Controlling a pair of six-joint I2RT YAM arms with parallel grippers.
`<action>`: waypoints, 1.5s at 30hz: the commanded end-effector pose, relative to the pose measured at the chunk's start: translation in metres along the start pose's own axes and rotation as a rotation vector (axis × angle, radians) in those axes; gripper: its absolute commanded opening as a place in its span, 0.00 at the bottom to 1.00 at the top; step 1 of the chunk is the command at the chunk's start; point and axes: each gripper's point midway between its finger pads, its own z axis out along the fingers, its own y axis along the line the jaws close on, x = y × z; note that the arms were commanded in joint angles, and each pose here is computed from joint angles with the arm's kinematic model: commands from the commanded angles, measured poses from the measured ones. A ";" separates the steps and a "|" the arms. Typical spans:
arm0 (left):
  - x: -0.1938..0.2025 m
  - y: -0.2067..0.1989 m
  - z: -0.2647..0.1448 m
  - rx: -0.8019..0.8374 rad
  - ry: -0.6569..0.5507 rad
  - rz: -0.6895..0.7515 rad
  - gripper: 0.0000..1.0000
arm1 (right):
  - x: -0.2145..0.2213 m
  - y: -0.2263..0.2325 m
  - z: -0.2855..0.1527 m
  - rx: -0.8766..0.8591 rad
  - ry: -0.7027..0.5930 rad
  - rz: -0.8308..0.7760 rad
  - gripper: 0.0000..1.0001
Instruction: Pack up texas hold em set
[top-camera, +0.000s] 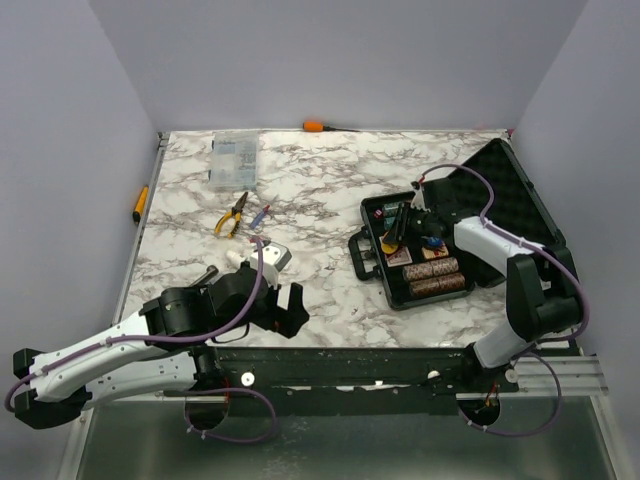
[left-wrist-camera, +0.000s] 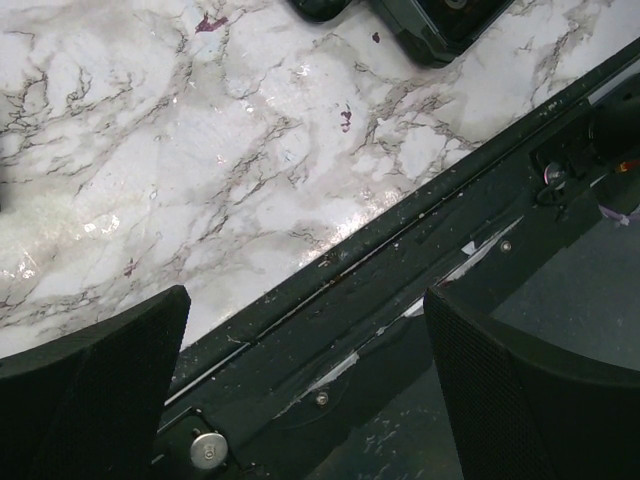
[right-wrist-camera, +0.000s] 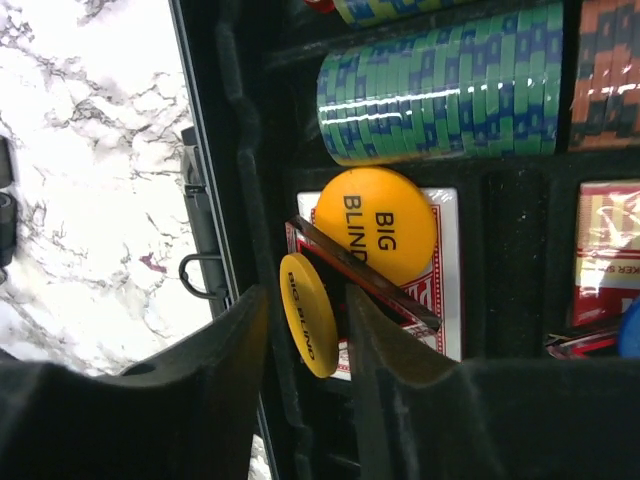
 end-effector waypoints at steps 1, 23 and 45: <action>-0.010 -0.008 -0.003 0.032 -0.025 0.015 0.99 | -0.002 -0.010 -0.001 0.066 0.013 -0.023 0.46; -0.041 -0.044 0.046 0.055 0.090 0.150 0.98 | -0.147 0.012 -0.157 0.385 -0.401 -0.030 0.81; -0.026 -0.046 0.047 0.111 0.155 0.084 0.97 | -0.233 -0.166 -0.256 0.599 -0.582 0.575 0.60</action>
